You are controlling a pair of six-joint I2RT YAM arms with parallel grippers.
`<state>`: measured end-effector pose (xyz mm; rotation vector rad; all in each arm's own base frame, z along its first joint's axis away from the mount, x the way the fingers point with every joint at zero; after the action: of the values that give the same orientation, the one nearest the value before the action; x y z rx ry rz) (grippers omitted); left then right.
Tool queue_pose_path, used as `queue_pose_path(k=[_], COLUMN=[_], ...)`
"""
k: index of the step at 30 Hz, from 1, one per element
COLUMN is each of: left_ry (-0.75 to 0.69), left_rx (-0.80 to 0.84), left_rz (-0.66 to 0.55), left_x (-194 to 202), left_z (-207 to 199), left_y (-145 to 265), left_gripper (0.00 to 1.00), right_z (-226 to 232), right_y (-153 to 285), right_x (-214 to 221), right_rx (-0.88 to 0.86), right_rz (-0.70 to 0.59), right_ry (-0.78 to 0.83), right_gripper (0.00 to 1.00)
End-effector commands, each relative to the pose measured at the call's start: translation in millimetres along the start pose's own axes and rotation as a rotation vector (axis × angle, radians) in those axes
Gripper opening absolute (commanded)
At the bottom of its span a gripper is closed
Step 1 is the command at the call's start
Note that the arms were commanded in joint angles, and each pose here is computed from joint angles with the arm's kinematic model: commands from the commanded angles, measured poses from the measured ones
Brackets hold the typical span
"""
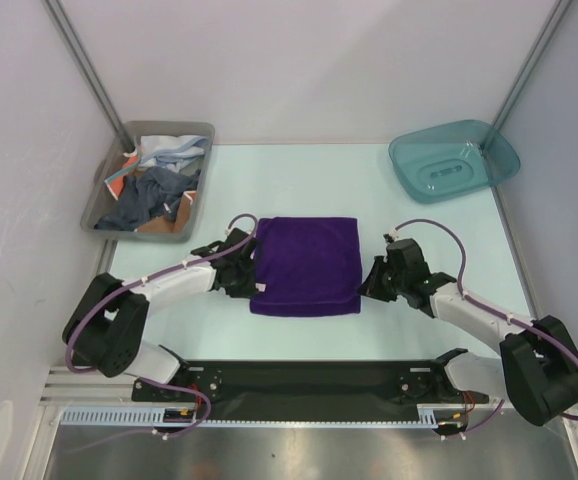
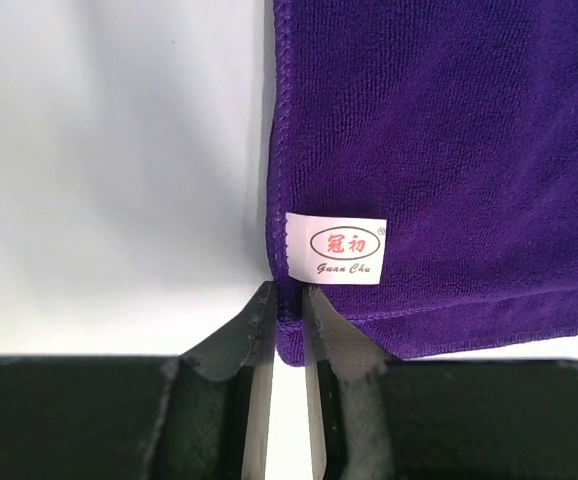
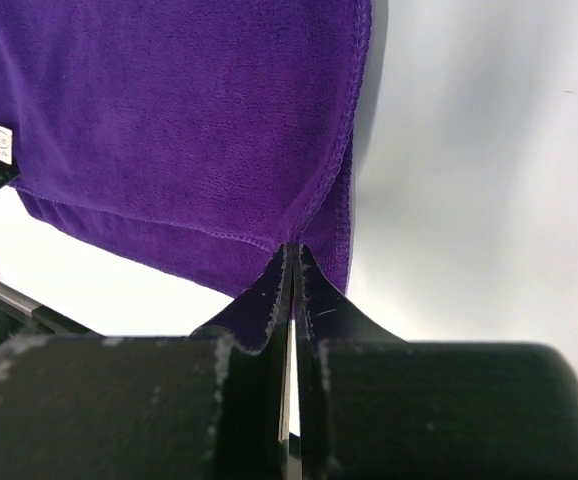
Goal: Fold and stack the towels
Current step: Fold the towel
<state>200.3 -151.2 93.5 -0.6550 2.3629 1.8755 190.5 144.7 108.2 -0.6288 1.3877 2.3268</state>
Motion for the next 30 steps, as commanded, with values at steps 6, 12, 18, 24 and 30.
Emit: queue_pose_path(k=[6, 12, 18, 24, 30], left_ry=[0.007, 0.005, 0.005, 0.007, 0.005], left_rx=[0.031, 0.036, 0.033, 0.030, 0.024], left_rz=[-0.049, -0.046, -0.039, -0.056, -0.090], left_x=[-11, -11, -9, -13, -23], left_z=[-9, -11, -11, -14, -19], left_y=[14, 13, 8, 15, 36], left_gripper=[0.26, 0.22, 0.18, 0.00, 0.00], right_z=[1, 1, 1, 2, 11], right_y=[-2, -3, -2, -1, 10], right_x=[0, 1, 1, -2, -18], right_rx=[-0.019, -0.020, -0.023, -0.024, -0.027], right_rz=[-0.011, -0.009, -0.011, -0.016, -0.038], right_ry=[0.023, 0.021, 0.021, 0.028, 0.063], right_gripper=[0.00, 0.00, 0.00, 0.00, 0.00])
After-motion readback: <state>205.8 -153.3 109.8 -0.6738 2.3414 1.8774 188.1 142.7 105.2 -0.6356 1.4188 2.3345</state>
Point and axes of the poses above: each gripper's point midway between its finger pads, its own y axis back along the fingers, its own z axis along the line the jaws close on, x = y × z, the point moved 8 cm from there along y, back along the fingers, and after that the axes turned 13 degrees about y, right-handed, at the moved point
